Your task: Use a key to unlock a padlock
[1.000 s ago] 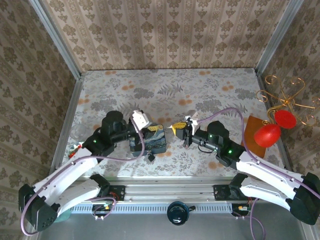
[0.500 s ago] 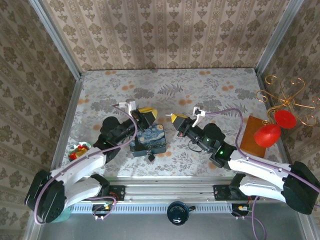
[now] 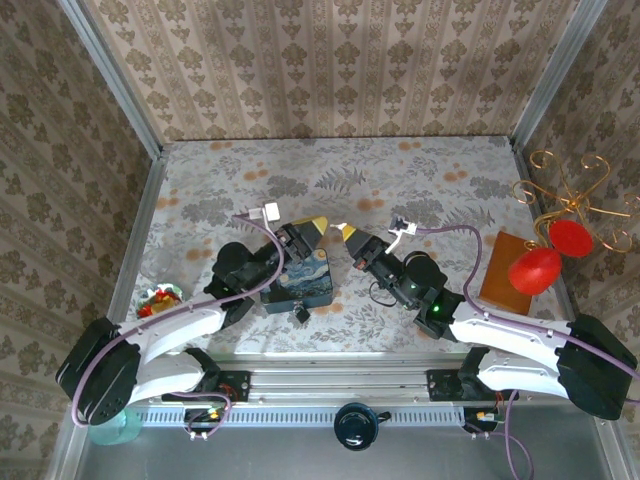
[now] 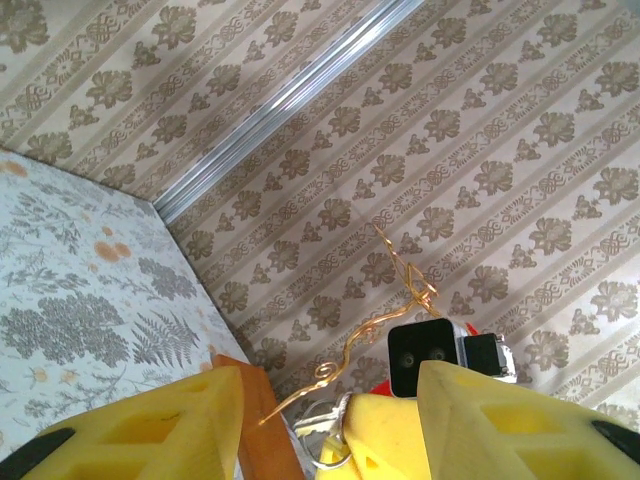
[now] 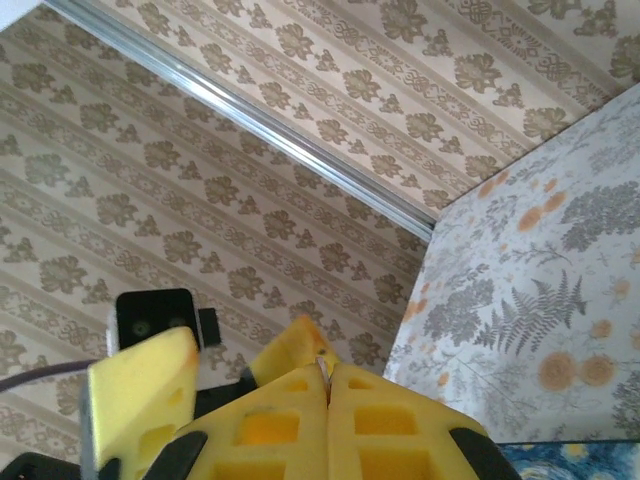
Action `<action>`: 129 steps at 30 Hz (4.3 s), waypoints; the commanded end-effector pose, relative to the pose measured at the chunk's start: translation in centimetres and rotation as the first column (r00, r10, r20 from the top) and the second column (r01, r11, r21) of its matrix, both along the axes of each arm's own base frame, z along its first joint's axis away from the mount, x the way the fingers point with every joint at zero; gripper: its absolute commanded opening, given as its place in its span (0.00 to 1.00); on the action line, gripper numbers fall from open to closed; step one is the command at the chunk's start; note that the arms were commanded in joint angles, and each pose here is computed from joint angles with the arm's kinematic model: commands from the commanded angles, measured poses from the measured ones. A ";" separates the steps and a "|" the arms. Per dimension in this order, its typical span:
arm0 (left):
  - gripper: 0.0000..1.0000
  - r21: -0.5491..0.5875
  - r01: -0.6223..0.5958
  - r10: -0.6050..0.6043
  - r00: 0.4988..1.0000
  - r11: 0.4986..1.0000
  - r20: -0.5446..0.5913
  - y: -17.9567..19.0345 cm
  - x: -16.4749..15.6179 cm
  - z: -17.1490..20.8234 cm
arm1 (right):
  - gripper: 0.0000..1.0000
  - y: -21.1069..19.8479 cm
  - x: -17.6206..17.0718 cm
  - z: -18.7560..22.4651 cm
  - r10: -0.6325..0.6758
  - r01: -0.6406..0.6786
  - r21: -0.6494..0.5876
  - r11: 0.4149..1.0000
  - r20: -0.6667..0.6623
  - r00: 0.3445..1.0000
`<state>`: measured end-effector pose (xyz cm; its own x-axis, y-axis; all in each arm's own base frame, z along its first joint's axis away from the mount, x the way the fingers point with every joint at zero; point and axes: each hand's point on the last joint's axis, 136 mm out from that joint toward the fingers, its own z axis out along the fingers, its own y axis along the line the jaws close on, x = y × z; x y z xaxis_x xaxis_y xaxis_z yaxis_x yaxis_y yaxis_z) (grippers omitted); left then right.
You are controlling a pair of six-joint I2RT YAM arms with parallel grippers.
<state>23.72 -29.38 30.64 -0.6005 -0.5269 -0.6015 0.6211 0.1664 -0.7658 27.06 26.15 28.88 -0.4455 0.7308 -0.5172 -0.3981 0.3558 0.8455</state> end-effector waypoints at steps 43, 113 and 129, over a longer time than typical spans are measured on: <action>0.00 0.299 -0.050 0.062 0.997 0.953 -0.033 -0.2 1.8 -0.2 | 0.47 0.5 0.6 -0.1 0.087 -0.090 -0.135 0.987 -0.028 0.996; 0.49 0.752 -0.059 0.245 0.959 0.657 -0.139 7.7 1.6 -5.2 | 0.00 0.5 0.9 -3.7 0.224 -0.297 -0.408 0.863 -0.217 0.950; 0.53 0.931 0.090 0.451 0.856 0.353 -0.254 10.6 -9.5 -16.8 | 0.00 -1.8 -0.4 -5.5 0.162 -0.263 -0.546 0.795 -0.227 0.960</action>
